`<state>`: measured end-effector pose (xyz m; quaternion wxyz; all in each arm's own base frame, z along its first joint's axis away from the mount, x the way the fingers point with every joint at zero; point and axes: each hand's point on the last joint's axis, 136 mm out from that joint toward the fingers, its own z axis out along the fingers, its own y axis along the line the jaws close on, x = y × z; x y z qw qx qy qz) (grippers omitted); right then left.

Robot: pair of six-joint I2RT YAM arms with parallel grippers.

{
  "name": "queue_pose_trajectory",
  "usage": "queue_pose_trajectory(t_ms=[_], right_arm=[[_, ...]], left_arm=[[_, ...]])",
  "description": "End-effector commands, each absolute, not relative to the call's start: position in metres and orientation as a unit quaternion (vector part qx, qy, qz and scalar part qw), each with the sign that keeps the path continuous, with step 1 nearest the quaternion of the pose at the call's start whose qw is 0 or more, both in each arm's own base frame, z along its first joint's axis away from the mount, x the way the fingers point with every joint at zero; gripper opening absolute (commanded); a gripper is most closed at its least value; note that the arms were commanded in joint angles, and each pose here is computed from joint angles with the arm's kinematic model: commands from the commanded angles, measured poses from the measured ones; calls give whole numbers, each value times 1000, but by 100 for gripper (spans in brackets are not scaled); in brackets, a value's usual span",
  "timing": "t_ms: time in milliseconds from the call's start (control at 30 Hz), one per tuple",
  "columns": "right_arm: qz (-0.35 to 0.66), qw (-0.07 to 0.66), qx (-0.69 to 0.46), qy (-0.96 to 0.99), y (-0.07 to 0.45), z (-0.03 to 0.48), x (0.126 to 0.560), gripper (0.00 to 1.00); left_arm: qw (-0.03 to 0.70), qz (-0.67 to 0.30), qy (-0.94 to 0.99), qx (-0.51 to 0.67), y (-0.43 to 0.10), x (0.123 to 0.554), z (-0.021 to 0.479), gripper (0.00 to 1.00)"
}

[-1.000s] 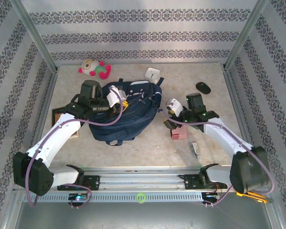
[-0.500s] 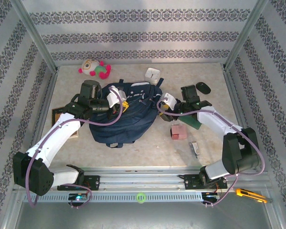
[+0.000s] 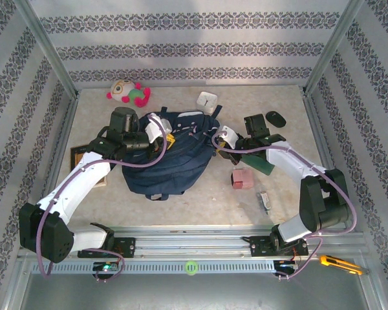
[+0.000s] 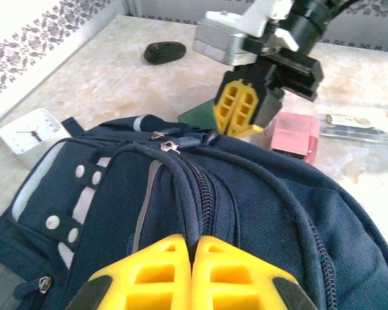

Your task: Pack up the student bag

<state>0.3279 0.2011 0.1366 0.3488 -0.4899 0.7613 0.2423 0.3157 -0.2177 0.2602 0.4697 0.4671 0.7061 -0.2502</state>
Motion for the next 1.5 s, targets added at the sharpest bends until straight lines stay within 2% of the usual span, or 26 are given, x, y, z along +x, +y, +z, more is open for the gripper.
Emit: queue_pose_trajectory(t_ms=[0, 200, 400, 633, 867, 933, 1067, 1100, 1233, 1300, 1400, 1467], right_arm=[[269, 373, -483, 745, 208, 162, 322, 0], [313, 375, -436, 756, 217, 179, 311, 0], [344, 362, -415, 761, 239, 189, 279, 0], [395, 387, -354, 754, 255, 213, 252, 0], [391, 377, -289, 788, 260, 192, 244, 0], [381, 383, -276, 795, 255, 185, 245, 0], [355, 396, -264, 805, 244, 179, 250, 0], [354, 397, -264, 804, 242, 179, 251, 0], [358, 394, -269, 803, 241, 178, 250, 0], [362, 391, -279, 799, 243, 177, 248, 0], [364, 388, -284, 797, 245, 176, 247, 0], [366, 389, -288, 795, 246, 177, 246, 0]], left_arm=[[555, -220, 682, 422, -212, 342, 305, 0], [590, -170, 719, 327, -198, 365, 311, 0], [606, -137, 737, 265, -203, 379, 308, 0], [617, -135, 741, 230, -241, 390, 298, 0], [602, -167, 746, 231, -285, 389, 282, 0], [596, -169, 748, 237, -286, 387, 281, 14], [564, -184, 740, 316, -276, 363, 274, 60], [548, -198, 741, 335, -269, 355, 271, 67], [445, -246, 741, 439, -239, 311, 245, 77], [385, -216, 748, 496, -222, 292, 217, 80], [346, -205, 758, 514, -217, 288, 192, 82], [358, -197, 759, 507, -218, 297, 185, 83]])
